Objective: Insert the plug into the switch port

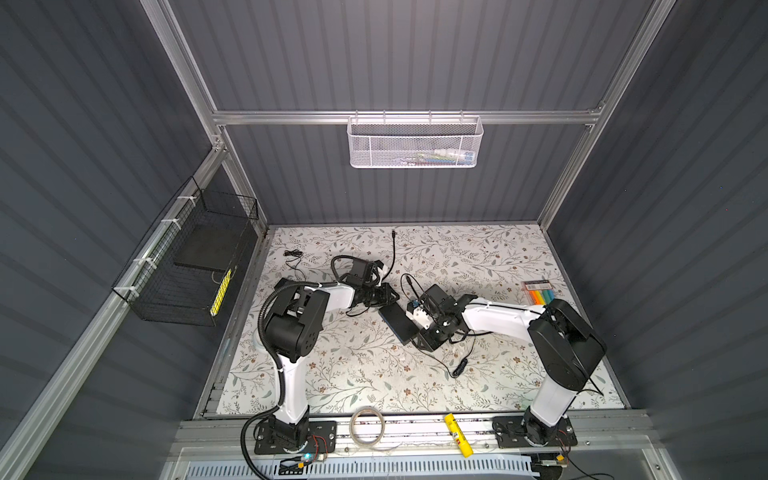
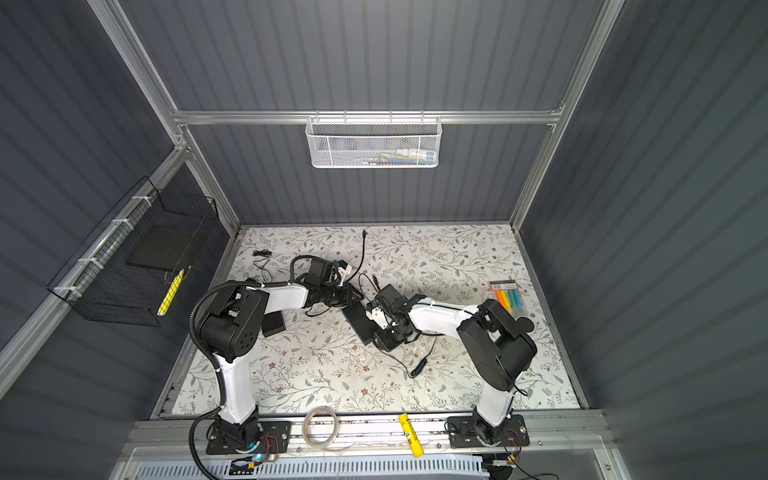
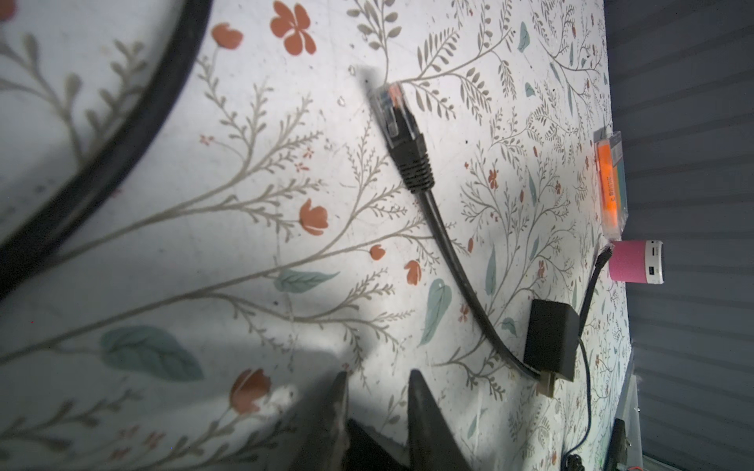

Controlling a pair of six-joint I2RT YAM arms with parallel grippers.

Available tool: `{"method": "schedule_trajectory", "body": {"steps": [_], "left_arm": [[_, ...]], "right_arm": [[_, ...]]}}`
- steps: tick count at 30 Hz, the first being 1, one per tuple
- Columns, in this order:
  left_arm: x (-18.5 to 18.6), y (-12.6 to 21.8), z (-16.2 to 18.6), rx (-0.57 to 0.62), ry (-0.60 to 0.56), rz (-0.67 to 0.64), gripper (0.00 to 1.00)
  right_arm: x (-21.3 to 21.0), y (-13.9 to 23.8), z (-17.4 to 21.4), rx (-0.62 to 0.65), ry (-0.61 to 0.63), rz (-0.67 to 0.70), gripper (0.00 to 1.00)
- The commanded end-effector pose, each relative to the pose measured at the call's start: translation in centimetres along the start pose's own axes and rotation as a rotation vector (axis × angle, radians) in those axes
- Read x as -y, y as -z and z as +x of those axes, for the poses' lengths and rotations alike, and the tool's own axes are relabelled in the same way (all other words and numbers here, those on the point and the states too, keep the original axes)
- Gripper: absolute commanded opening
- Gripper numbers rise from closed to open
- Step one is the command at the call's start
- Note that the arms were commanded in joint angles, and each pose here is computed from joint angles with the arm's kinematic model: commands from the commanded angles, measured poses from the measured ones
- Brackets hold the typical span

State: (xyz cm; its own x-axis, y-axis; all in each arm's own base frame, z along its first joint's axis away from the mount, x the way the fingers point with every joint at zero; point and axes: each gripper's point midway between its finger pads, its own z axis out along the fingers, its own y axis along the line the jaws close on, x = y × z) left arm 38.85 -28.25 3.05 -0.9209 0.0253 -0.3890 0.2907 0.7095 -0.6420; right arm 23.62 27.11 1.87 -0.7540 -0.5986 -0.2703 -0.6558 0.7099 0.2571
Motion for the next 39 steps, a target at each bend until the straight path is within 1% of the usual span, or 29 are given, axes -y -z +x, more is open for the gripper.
{"method": "schedule_trajectory", "body": {"steps": [1,6,10,12,22,31,35,39], "left_arm": [[-4.1,-0.6,5.8,-0.162,0.099,-0.124,0.26],[-4.2,-0.6,6.1,-0.165,0.103,-0.123,0.26],[-4.1,-0.6,6.0,-0.162,0.103,-0.118,0.26],[-4.1,-0.6,6.1,-0.162,0.102,-0.117,0.26],[-4.2,-0.7,6.2,-0.166,0.105,-0.117,0.26],[-4.3,-0.9,6.1,-0.169,0.107,-0.117,0.25],[-4.3,-0.9,6.1,-0.168,0.105,-0.114,0.25],[-4.3,-0.9,6.1,-0.169,0.104,-0.116,0.25]], "right_arm": [[0.4,1.6,-0.7,0.028,-0.015,0.035,0.29],[0.0,2.5,-0.9,0.051,-0.016,0.017,0.29],[-1.3,2.6,-1.0,0.064,-0.009,-0.052,0.29],[-1.6,2.3,-0.8,0.057,-0.004,-0.065,0.29],[-1.1,0.3,0.2,-0.006,0.000,-0.045,0.29],[-1.7,-0.3,0.4,-0.021,0.019,-0.054,0.30],[-1.9,-0.7,0.5,-0.030,0.026,-0.046,0.28],[-1.6,-1.3,0.9,-0.049,0.034,-0.017,0.23]]}}
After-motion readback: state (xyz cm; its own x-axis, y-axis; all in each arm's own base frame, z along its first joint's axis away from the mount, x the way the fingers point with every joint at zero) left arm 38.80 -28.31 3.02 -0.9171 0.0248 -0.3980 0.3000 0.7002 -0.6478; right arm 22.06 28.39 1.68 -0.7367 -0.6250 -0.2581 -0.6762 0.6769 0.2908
